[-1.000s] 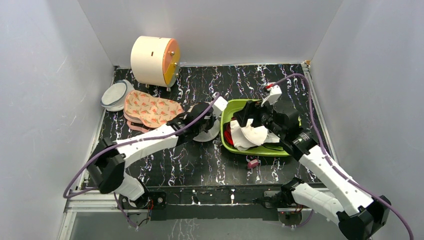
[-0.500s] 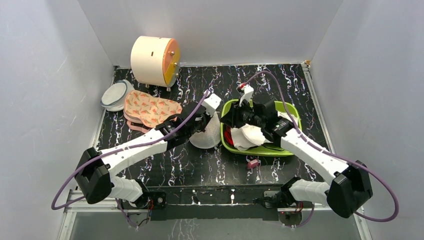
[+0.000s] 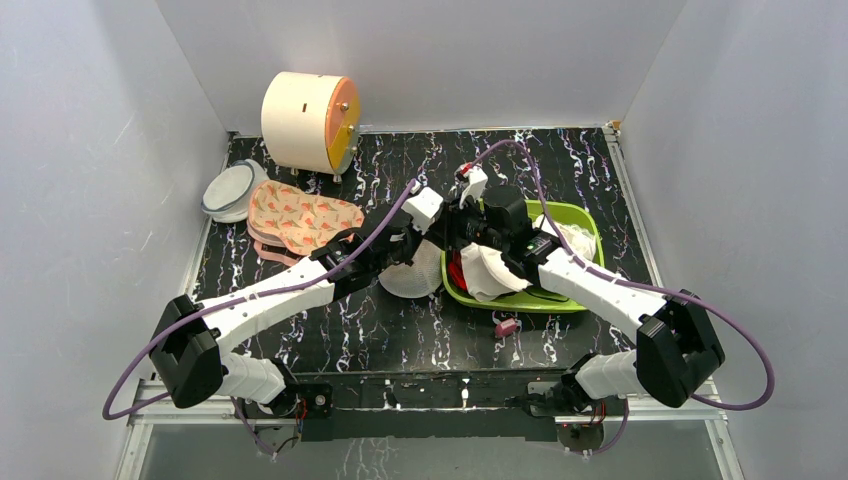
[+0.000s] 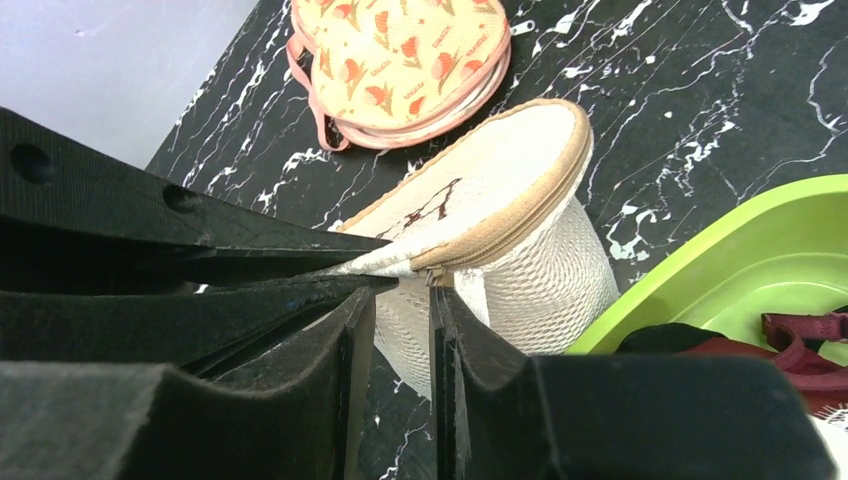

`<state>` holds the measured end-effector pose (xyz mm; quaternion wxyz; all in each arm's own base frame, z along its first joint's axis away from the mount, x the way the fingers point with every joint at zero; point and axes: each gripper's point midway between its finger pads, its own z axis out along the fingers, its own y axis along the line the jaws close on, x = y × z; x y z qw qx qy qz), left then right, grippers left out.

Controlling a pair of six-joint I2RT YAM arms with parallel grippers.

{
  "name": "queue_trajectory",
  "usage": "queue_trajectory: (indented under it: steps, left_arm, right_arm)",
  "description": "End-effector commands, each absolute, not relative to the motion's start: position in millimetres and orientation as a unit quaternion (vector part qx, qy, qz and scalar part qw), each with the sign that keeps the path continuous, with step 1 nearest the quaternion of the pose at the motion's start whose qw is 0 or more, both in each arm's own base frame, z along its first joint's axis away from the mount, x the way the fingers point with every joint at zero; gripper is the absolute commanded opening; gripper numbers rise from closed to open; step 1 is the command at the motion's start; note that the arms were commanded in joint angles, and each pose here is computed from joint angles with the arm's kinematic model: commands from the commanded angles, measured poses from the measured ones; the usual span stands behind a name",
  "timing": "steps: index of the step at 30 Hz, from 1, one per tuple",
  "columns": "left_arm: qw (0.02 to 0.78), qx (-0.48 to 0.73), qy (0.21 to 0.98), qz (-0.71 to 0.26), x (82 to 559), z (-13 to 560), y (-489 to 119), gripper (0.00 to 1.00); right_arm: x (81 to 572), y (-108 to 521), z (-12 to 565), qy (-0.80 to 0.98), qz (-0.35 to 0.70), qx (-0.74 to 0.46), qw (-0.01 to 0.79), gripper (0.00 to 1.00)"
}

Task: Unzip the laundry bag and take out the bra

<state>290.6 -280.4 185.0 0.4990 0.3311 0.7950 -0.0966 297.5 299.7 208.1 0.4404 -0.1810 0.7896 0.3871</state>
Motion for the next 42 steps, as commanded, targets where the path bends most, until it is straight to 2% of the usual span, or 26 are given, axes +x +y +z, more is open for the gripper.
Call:
queue_trajectory:
  steps: [1,7,16,25,29,33,42]
  left_arm:
    - [0.518,0.326,0.782,-0.117,287.5,206.6,-283.0,0.00]
    - [0.523,0.324,0.779,-0.120,287.1,211.2,-282.1,0.00]
    - [0.523,0.327,0.778,-0.121,286.3,210.5,-282.5,0.00]
    - [0.520,0.330,0.778,-0.123,285.7,208.6,-283.7,0.00]
    - [0.519,0.331,0.779,-0.123,285.6,207.8,-284.0,0.00]
    - [0.518,0.330,0.780,-0.122,286.1,206.5,-283.7,0.00]
    - [0.527,0.336,0.772,-0.115,286.3,211.6,-280.3,0.00]
  right_arm:
    - [314.5,303.2,244.2,0.757,0.388,-0.172,0.497,0.26]
    - [316.2,301.7,235.9,0.762,0.381,-0.169,0.496,0.28]
    - [317.5,304.2,232.3,0.762,0.380,-0.175,0.493,0.24]
    - [319.4,303.8,229.5,0.765,0.375,-0.175,0.494,0.30]
    - [319.2,305.0,227.1,0.766,0.377,-0.176,0.490,0.25]
    - [319.3,304.9,227.4,0.765,0.377,-0.176,0.491,0.15]
    - [322.7,291.2,232.6,0.769,0.346,-0.167,0.511,0.10]
